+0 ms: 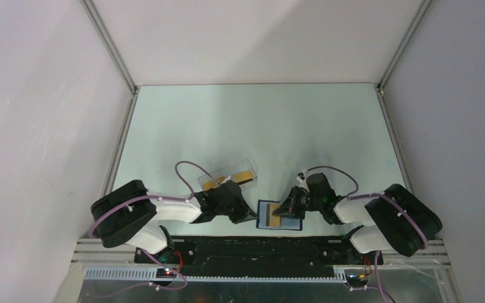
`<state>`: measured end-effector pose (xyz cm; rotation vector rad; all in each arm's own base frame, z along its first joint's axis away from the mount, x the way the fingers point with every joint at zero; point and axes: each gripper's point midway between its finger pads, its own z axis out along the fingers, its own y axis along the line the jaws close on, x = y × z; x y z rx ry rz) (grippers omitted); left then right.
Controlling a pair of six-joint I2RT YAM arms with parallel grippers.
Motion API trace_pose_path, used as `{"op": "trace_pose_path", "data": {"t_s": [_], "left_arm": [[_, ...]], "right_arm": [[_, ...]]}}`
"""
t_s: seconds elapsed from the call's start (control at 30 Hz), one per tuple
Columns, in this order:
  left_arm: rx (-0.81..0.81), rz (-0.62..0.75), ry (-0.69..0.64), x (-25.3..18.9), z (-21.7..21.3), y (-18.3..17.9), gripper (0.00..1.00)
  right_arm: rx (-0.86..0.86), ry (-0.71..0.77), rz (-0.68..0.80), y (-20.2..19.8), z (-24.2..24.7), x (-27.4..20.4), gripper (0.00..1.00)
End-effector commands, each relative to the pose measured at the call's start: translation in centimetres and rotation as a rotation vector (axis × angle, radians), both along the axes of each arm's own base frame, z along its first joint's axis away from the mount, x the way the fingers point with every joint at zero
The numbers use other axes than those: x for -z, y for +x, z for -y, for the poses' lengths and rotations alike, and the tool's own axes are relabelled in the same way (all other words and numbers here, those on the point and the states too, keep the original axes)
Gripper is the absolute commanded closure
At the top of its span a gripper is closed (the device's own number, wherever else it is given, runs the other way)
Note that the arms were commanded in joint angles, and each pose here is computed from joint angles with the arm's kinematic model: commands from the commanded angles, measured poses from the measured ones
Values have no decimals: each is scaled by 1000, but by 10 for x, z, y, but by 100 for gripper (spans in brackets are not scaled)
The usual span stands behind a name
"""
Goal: Put the credit cards into the card holder
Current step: Insert the credit card into the card holder.
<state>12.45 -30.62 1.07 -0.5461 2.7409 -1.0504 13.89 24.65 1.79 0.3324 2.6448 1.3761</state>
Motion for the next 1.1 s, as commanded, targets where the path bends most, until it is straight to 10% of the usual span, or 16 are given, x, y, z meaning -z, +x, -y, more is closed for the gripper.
{"op": "trace_pose_path", "data": {"t_s": [0.0,0.23,0.43,1.07], "left_arm": [[12,-5,111,21,-16,-4,100],[6,-2,115,19,-18,-4,100],[5,-1,117,19,-18,-3,100],[1,15,108,10,-19,-2,100]], "right_arm": [[-95,-27,-43,-15,-1,13,98],[-122,-166,-15,-10,5,5,44],[-125,-253,22,-7,12,-10,21],[-285,-312,-17,-12,-34,-1,36]]}}
